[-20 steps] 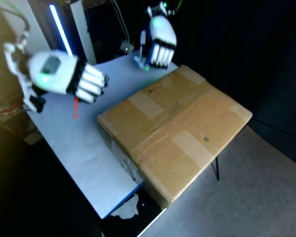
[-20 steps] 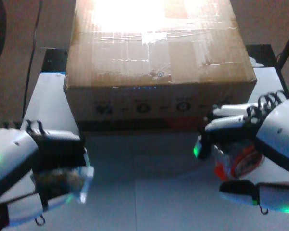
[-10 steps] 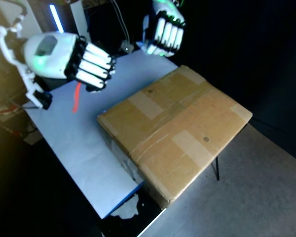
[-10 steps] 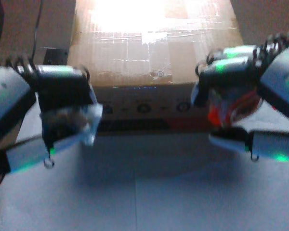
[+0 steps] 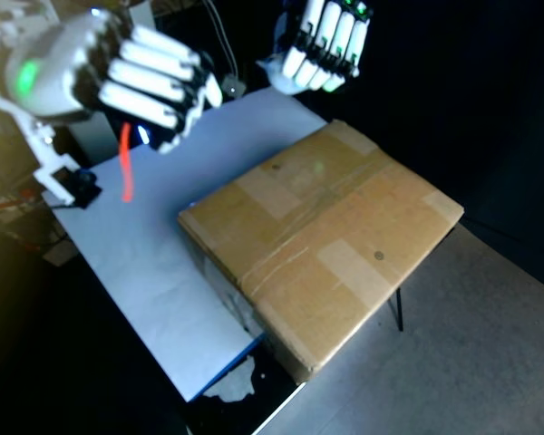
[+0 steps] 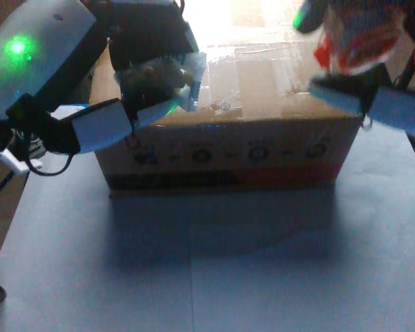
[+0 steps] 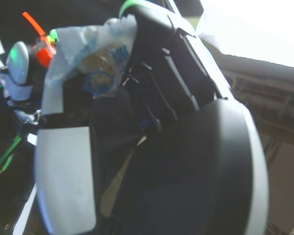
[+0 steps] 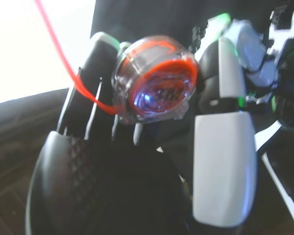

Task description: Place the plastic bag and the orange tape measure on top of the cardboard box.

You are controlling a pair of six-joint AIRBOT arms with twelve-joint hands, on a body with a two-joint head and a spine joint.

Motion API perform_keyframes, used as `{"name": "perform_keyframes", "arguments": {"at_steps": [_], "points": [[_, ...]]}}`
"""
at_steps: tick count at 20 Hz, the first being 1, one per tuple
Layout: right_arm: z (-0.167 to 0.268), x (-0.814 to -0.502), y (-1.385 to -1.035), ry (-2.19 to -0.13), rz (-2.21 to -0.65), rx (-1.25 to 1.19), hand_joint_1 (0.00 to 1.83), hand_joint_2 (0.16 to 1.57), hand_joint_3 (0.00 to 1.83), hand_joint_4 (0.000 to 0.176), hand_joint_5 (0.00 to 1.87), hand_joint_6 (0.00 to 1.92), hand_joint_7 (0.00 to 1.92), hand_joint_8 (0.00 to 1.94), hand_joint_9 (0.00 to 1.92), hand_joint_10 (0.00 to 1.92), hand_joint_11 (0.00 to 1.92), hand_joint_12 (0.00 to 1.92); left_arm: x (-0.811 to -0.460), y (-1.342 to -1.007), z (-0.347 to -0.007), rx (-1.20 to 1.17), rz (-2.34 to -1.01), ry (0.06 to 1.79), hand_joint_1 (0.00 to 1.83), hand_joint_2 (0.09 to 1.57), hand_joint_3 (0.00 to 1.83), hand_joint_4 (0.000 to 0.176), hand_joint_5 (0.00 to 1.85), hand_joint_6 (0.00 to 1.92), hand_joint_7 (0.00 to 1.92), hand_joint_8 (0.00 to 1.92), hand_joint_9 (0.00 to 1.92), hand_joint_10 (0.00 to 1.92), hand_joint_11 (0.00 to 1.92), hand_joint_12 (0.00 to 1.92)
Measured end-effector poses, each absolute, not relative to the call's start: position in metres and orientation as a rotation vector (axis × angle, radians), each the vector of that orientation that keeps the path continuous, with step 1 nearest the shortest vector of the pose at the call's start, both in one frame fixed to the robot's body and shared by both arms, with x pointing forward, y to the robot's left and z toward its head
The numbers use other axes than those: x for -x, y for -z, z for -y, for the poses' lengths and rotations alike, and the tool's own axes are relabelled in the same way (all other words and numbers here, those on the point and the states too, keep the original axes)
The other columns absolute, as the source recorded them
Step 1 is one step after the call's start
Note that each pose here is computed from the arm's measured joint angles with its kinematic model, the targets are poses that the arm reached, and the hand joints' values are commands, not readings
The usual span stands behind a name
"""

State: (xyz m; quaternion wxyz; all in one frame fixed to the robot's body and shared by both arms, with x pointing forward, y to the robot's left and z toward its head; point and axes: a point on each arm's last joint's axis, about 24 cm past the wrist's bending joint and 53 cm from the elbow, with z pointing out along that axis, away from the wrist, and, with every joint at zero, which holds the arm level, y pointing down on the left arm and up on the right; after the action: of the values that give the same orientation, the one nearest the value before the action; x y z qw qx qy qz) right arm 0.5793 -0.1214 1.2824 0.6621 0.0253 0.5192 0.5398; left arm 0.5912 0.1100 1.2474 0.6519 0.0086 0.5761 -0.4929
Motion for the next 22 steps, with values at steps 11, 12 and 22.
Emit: {"name": "perform_keyframes", "arguments": {"at_steps": [11, 12, 22], "points": [[0.117, -0.643, -1.276, -1.18, -1.101, -0.084, 1.4, 1.09, 0.0, 0.0, 0.86, 1.08, 1.04, 0.9, 1.05, 1.13, 1.07, 1.41, -0.659, -1.285, -0.104, -0.012, -1.196, 1.082, 1.19, 1.25, 0.0, 0.0, 0.73, 1.14, 0.81, 1.67, 0.97, 1.82, 1.02, 1.92], [0.116, -0.651, -1.273, -1.17, -1.099, -0.087, 1.39, 1.09, 0.0, 0.0, 0.86, 1.03, 1.02, 0.96, 1.05, 1.12, 1.1, 1.38, -0.664, -1.288, -0.103, -0.01, -1.184, 1.079, 1.22, 1.23, 0.0, 0.0, 0.7, 1.19, 0.87, 1.44, 0.9, 1.51, 0.85, 1.83], [0.122, -0.706, -1.231, -1.092, -1.201, -0.208, 1.49, 1.15, 0.01, 0.0, 0.86, 1.09, 0.82, 1.2, 0.84, 1.3, 0.64, 1.63, -0.706, -1.241, -0.075, -0.033, -1.364, 1.026, 1.35, 1.21, 0.0, 0.0, 0.65, 1.17, 0.81, 1.28, 0.84, 1.5, 0.86, 1.63]]}}
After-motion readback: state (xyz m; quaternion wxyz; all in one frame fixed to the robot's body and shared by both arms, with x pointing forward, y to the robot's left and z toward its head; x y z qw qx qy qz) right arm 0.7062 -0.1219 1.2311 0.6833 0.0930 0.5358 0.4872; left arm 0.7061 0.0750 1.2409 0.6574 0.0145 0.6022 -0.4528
